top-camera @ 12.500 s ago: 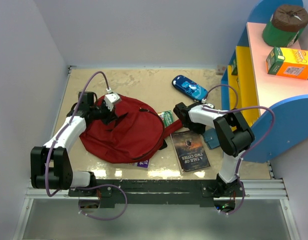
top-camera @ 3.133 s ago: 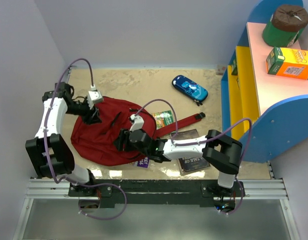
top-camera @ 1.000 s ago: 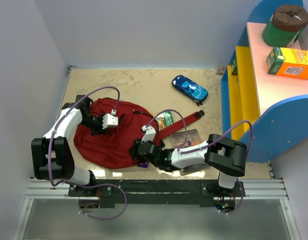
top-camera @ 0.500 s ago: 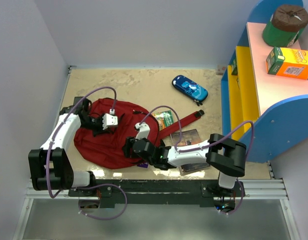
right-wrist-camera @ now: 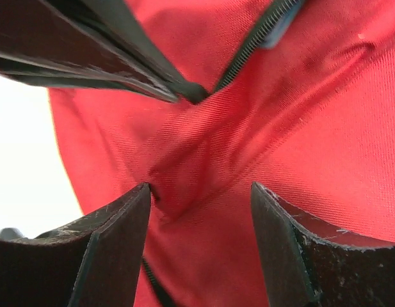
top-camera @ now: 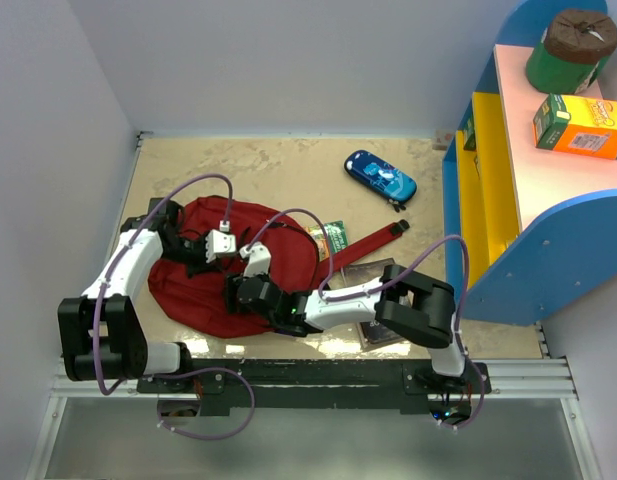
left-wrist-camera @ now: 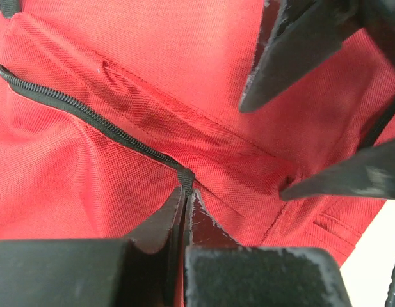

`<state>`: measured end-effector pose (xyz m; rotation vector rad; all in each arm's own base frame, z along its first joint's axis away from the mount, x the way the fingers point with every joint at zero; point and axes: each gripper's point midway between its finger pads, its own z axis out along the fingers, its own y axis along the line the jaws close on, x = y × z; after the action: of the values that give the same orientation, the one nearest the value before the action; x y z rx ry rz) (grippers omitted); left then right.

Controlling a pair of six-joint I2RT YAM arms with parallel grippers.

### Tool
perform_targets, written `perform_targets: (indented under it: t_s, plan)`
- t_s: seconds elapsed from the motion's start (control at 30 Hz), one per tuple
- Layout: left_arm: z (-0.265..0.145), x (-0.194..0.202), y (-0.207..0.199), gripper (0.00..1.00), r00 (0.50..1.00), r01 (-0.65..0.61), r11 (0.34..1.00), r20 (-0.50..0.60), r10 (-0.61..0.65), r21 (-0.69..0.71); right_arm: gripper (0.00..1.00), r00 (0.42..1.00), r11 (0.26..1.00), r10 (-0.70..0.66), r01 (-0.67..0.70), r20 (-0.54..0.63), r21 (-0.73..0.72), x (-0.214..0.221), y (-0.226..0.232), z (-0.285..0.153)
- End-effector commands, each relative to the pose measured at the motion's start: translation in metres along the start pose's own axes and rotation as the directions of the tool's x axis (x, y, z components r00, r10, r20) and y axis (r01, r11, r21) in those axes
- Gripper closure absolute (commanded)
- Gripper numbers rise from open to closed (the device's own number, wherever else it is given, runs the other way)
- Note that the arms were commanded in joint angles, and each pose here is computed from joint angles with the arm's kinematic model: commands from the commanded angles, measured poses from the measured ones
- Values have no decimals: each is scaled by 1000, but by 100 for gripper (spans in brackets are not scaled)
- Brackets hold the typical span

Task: Pack the student bag
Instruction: Zip the student bag at the center of the board.

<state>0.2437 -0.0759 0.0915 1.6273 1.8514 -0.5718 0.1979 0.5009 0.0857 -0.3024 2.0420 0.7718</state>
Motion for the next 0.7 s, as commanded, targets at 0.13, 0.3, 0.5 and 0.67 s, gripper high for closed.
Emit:
perform_targets:
  t_s: [0.13,0.3,0.5,0.67]
  plan:
    - [-8,-14,4,100,999,-18,999,29,19,-43,38,997,998,-58,58,52,-1,-11,14,10]
    - [-6,-11,6,100,1000,-5,999,22,6,-52,47,996,998,-68,69,50,-14,-8,26,12]
    - [-4,-10,8,100,1000,10,998,26,-8,-60,53,995,996,-84,85,48,-17,1,30,11]
    - [-4,-13,8,100,999,16,999,36,-14,-52,63,994,996,-90,91,57,-6,0,30,13]
